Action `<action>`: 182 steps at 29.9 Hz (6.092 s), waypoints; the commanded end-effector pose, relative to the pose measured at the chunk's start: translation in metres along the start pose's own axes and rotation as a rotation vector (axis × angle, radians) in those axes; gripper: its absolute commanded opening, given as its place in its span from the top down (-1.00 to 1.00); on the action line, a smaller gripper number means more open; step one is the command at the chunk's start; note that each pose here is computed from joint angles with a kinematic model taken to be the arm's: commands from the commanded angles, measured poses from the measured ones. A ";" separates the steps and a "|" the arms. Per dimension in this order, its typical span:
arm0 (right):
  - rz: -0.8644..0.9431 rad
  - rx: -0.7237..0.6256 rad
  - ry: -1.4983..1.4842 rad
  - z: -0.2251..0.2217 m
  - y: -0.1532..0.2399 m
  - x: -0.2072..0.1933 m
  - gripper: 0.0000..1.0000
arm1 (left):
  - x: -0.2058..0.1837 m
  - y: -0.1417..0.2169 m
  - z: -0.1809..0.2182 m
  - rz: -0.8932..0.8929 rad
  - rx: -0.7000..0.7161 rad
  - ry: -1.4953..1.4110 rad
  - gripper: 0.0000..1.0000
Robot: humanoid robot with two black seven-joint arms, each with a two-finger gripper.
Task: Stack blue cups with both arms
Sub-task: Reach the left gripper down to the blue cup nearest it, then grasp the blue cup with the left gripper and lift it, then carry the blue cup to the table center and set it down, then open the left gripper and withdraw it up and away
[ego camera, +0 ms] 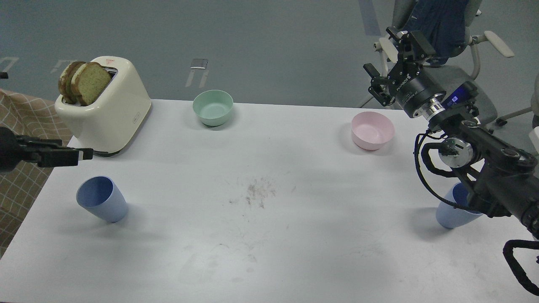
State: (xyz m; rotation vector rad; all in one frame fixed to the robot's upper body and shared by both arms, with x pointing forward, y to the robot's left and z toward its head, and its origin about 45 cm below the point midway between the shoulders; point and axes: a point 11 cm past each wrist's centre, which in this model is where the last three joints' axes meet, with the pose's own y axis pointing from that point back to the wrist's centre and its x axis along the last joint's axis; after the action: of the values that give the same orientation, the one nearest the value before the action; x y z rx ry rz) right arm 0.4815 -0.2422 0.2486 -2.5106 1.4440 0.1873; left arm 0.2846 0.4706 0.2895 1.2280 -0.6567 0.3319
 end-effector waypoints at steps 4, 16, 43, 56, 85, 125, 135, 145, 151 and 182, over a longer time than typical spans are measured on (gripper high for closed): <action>-0.002 0.002 0.005 -0.003 0.003 0.002 -1.00 | -0.026 -0.026 -0.008 -0.065 0.010 -0.049 -0.95; -0.002 -0.001 0.004 -0.002 0.005 0.003 -1.00 | -0.054 -0.037 -0.013 -0.120 0.012 -0.020 -0.91; -0.001 -0.011 0.001 0.001 0.015 0.006 -1.00 | -0.054 -0.046 -0.015 -0.046 0.008 -0.068 1.00; -0.049 0.075 0.066 -0.053 -0.013 -0.002 -1.00 | 0.109 -0.037 0.121 0.183 -0.261 -0.382 1.00; -0.130 0.161 0.204 -0.122 -0.067 -0.045 -1.00 | 0.083 -0.168 0.290 -0.030 -0.595 -0.670 1.00; -0.126 0.137 0.214 -0.116 -0.061 -0.038 -1.00 | 0.058 -0.225 0.315 -0.206 -0.493 -0.848 0.89; -0.113 0.131 0.221 -0.117 -0.051 -0.027 -1.00 | 0.073 -0.212 0.305 -0.178 -0.496 -0.774 -0.74; -0.109 0.119 0.308 -0.150 -0.015 0.002 -1.00 | 0.204 -0.085 0.337 0.171 -0.752 -0.390 -0.93; -0.130 0.029 0.420 -0.161 0.023 0.018 -1.00 | 0.253 -0.049 0.309 0.340 -0.877 -0.064 -0.93; -0.554 -0.924 1.363 -0.091 0.220 0.094 -1.00 | 0.242 -0.107 0.200 0.570 -0.985 0.775 -0.95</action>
State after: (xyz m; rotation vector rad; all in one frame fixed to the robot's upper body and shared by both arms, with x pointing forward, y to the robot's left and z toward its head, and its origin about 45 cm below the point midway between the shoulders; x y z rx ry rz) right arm 0.3487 -0.4426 0.3036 -3.8231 0.9583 -1.5349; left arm 0.4755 0.2276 0.3994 -0.0816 -0.3791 0.7961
